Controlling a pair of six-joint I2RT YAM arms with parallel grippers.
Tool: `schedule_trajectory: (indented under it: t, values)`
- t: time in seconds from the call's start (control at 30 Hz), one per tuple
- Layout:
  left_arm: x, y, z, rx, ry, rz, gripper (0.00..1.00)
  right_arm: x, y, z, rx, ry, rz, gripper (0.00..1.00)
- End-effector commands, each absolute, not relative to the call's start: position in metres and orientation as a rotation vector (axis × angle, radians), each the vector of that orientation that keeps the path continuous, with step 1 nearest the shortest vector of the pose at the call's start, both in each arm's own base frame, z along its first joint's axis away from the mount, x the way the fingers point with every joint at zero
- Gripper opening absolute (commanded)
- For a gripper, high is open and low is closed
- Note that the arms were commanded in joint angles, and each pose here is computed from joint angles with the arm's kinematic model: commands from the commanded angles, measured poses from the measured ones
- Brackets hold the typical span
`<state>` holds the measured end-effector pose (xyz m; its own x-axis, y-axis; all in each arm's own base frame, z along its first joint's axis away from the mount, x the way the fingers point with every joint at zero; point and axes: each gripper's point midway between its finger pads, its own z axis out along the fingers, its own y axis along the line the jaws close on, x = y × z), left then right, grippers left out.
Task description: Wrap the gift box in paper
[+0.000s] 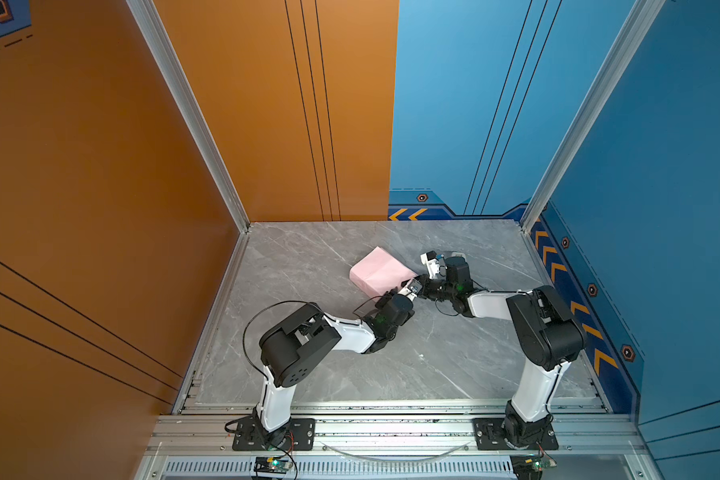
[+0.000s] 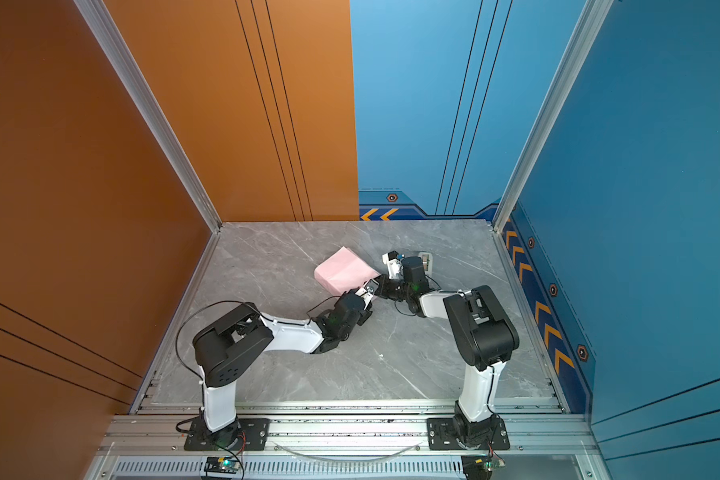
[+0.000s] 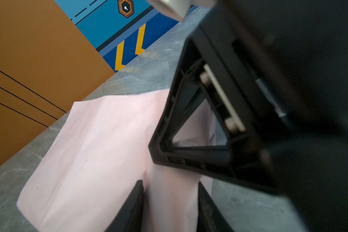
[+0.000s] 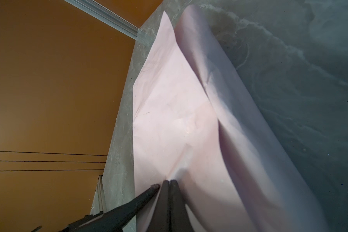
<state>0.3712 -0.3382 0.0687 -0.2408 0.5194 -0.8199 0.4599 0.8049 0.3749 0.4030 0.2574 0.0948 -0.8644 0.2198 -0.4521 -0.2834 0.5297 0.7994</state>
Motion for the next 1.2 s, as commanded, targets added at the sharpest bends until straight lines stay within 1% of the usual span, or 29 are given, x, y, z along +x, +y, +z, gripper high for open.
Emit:
schedule_trajectory:
  t: [0.0, 0.07, 0.1, 0.17, 0.27, 0.33, 0.43, 0.57, 0.73, 0.9, 1.03, 1.17]
  values:
    - [0.269, -0.269, -0.096, 1.231, 2.374, 0.155, 0.40, 0.395, 0.250, 0.069, -0.021, 2.380, 1.225, 0.02]
    - [0.271, -0.271, -0.090, 1.229, 2.363, 0.153, 0.40, 0.396, 0.249, 0.084, -0.041, 2.342, 1.215, 0.03]
    - [0.273, -0.273, -0.086, 1.224, 2.356, 0.153, 0.40, 0.397, 0.248, 0.093, -0.054, 2.322, 1.211, 0.05]
    - [0.278, -0.278, -0.073, 1.219, 2.330, 0.153, 0.41, 0.399, 0.243, 0.114, -0.074, 2.275, 1.194, 0.14]
    - [0.288, -0.288, -0.043, 1.200, 2.273, 0.149, 0.43, 0.403, 0.230, 0.140, -0.071, 2.217, 1.184, 0.33]
    - [0.295, -0.294, -0.022, 1.188, 2.240, 0.142, 0.46, 0.404, 0.221, 0.153, -0.073, 2.198, 1.163, 0.39]
    - [0.298, -0.304, 0.009, 1.174, 2.190, 0.103, 0.53, 0.409, 0.209, 0.165, -0.096, 2.210, 1.108, 0.46]
    - [0.296, -0.311, 0.047, 1.132, 2.148, 0.048, 0.60, 0.417, 0.202, 0.163, -0.144, 2.306, 1.041, 0.53]
    - [0.297, -0.296, 0.086, 0.988, 2.145, -0.006, 0.68, 0.425, 0.217, 0.135, -0.260, 2.467, 1.055, 0.56]
    - [0.301, -0.265, 0.114, 0.757, 2.189, -0.091, 0.70, 0.434, 0.232, 0.114, -0.304, 2.568, 1.068, 0.60]
    - [0.304, -0.234, 0.121, 0.472, 2.276, -0.235, 0.73, 0.436, 0.234, 0.099, -0.246, 2.644, 1.096, 0.61]
    - [0.307, -0.209, 0.119, 0.142, 2.325, -0.409, 0.76, 0.420, 0.239, 0.093, -0.184, 2.703, 1.188, 0.60]
